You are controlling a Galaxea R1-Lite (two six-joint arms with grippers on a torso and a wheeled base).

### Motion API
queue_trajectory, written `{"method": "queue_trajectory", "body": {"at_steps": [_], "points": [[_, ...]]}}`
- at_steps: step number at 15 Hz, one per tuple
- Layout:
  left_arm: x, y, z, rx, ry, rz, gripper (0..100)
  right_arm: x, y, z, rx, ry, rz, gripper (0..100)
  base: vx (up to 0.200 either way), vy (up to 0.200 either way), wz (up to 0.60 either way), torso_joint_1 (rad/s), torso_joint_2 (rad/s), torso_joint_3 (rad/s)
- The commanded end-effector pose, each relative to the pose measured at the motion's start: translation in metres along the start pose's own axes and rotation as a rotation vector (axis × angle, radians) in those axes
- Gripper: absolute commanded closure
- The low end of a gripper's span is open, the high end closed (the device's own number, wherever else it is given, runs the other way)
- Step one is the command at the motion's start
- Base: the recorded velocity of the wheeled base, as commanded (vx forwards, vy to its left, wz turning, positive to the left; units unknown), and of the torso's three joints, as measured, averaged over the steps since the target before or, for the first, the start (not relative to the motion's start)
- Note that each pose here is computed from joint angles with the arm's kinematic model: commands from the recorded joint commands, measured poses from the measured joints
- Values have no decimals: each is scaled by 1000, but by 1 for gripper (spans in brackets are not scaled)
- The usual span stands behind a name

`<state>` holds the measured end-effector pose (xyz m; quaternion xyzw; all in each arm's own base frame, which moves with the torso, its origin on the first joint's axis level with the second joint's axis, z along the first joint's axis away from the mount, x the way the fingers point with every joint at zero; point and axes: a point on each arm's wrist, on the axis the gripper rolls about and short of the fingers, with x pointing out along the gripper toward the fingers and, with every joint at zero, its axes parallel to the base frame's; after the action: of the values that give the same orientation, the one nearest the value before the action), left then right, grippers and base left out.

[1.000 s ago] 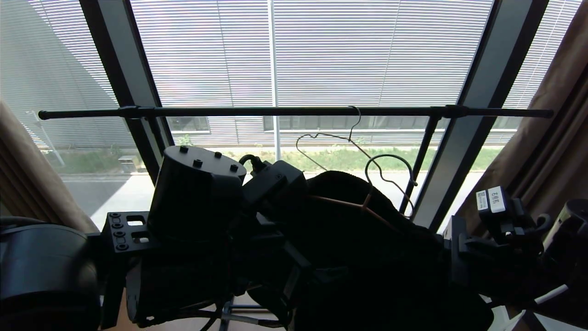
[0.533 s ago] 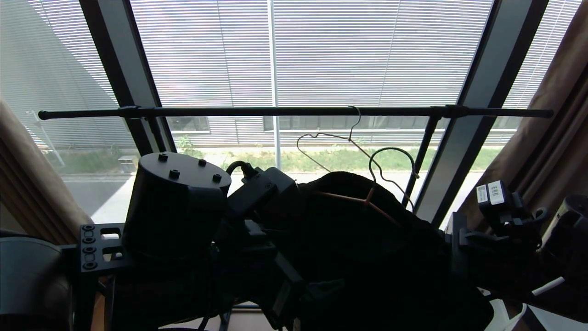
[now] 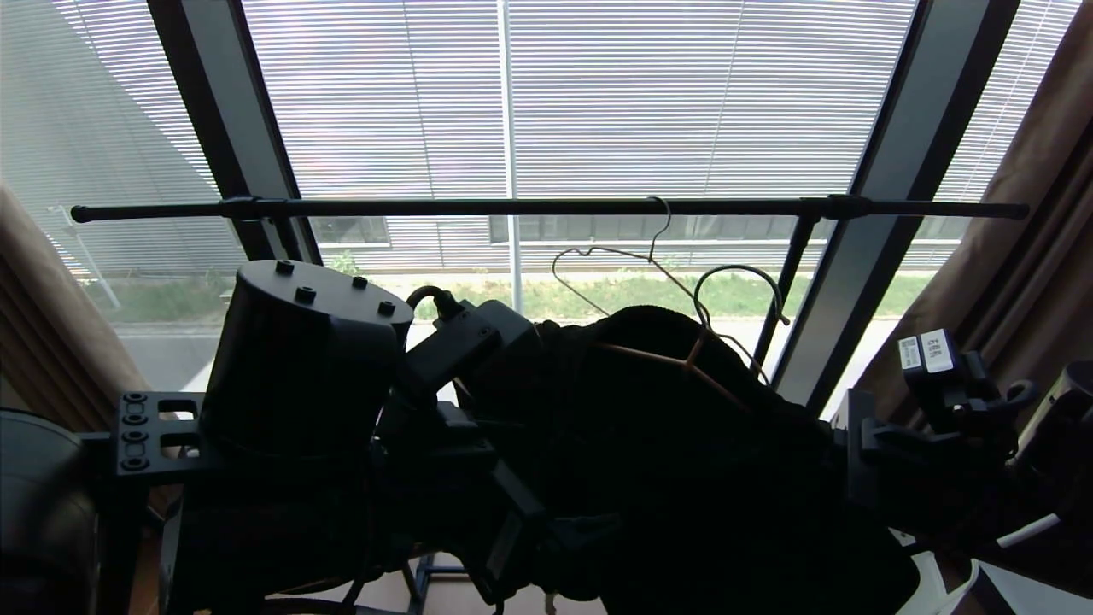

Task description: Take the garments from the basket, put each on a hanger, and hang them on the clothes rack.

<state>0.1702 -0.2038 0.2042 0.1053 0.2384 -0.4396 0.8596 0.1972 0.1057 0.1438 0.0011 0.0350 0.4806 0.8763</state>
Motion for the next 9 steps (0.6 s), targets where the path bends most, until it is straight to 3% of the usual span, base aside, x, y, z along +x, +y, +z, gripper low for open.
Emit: {"method": "queue_trajectory", "body": {"at_steps": [1, 5, 9], "points": [[-1, 0, 3, 1, -11, 1, 0, 0, 0, 0, -2, -2, 2, 100, 0, 0, 0, 0, 0, 0], [-35, 1, 1, 13, -57, 12, 0, 0, -1, -1, 5, 5, 8, 100, 0, 0, 0, 0, 0, 0], [-72, 18, -13, 70, -95, 77, 0, -7, -6, -5, 17, 16, 91, 100, 0, 0, 0, 0, 0, 0]]}}
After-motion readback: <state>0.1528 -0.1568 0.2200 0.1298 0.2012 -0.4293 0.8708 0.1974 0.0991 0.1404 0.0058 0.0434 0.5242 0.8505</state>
